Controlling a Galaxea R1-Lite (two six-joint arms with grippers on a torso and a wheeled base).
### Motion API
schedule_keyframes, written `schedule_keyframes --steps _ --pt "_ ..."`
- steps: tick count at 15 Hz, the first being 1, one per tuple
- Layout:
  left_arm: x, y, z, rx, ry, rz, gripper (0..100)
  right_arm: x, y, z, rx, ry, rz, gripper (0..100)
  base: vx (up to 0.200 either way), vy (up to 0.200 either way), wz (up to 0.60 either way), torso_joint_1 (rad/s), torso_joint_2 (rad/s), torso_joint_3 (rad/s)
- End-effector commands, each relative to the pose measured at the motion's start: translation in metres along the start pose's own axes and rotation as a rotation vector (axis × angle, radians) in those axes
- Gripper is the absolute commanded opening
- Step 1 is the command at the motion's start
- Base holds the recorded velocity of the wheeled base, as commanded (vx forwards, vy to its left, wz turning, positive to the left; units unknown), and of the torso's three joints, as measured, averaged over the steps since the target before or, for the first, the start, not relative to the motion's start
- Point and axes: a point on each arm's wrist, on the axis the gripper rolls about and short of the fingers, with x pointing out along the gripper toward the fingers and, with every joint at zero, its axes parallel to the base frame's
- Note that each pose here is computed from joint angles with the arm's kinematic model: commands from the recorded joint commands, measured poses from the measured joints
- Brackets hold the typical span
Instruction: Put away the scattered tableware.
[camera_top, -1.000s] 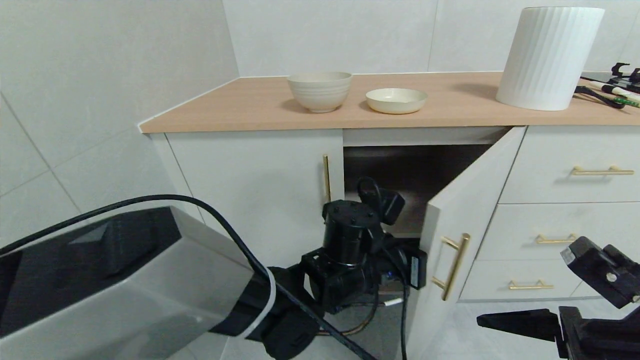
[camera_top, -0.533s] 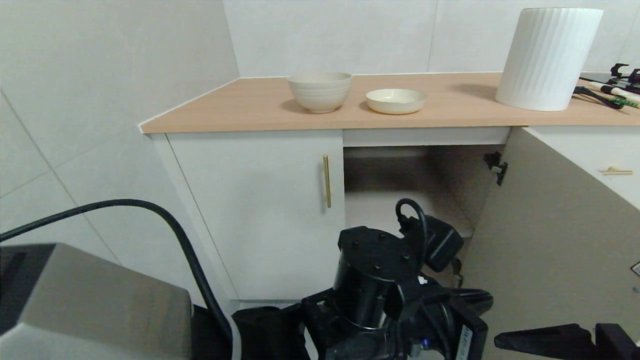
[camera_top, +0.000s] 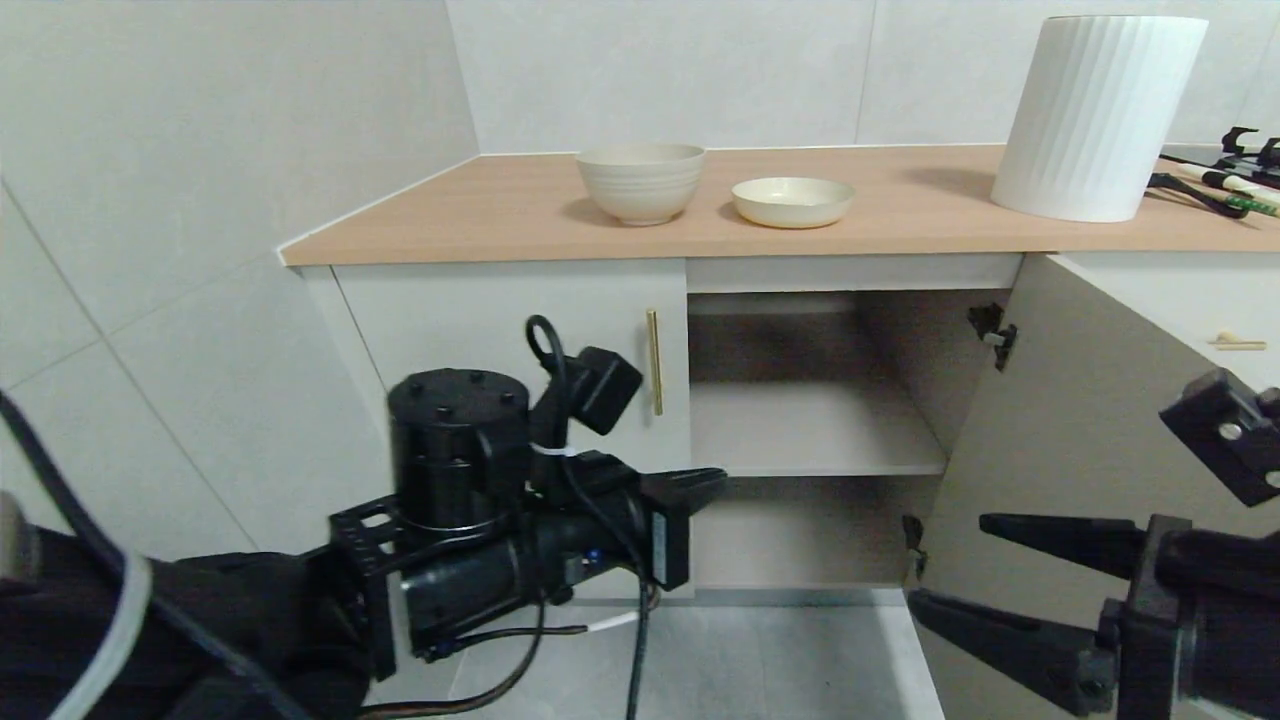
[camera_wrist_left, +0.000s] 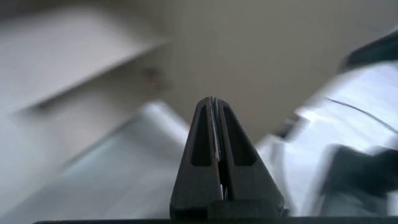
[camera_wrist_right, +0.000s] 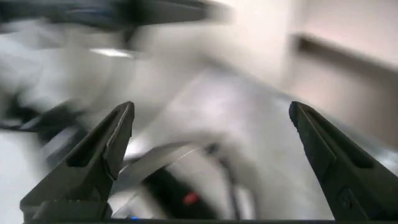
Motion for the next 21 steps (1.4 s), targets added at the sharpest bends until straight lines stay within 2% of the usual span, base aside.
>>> schedule_keyframes --steps 1,4,5,6,9,10,11,14,21 --pt "-0.067 0.023 0.020 0.005 -0.056 0.143 0 0.026 0.002 0.018 -0.001 -0.007 -0.059 100 0.000 0.000 0.00 0.000 0.00 0.000" --pt "-0.113 0.027 0.034 -0.022 -0.058 0.243 0 0.041 0.002 0.048 0.008 -0.016 -0.087 100 0.000 0.000 0.00 0.000 0.00 0.000" --pt "-0.119 0.027 0.038 -0.023 -0.069 0.254 0 0.043 0.002 0.054 0.010 -0.014 -0.092 100 0.000 0.000 0.00 0.000 0.00 0.000" --pt "-0.135 0.027 0.047 -0.030 -0.091 0.291 0 0.053 0.002 0.070 0.014 -0.018 -0.100 100 0.000 0.000 0.00 0.000 0.00 0.000" --pt "-0.156 0.025 0.058 -0.052 -0.092 0.338 0 0.079 -0.006 0.079 0.028 0.023 -0.144 100 0.000 0.000 0.00 0.000 0.00 0.000" --pt "-0.157 0.025 0.059 -0.052 -0.093 0.339 100 0.082 -0.009 0.077 0.041 0.033 -0.154 100 0.000 0.000 0.00 0.000 0.00 0.000" --pt "-0.158 0.024 0.062 -0.049 -0.104 0.334 100 0.085 -0.011 0.073 0.052 0.047 -0.165 100 0.000 0.000 0.00 0.000 0.00 0.000" --pt "-0.156 0.023 0.064 -0.045 -0.104 0.296 100 0.074 -0.013 0.079 0.095 0.012 -0.175 100 0.000 0.000 0.00 0.000 0.00 0.000" --pt "-0.160 0.020 0.069 -0.030 -0.139 0.298 100 0.070 -0.012 0.079 0.098 0.028 -0.179 100 0.000 0.000 0.00 0.000 0.00 0.000"
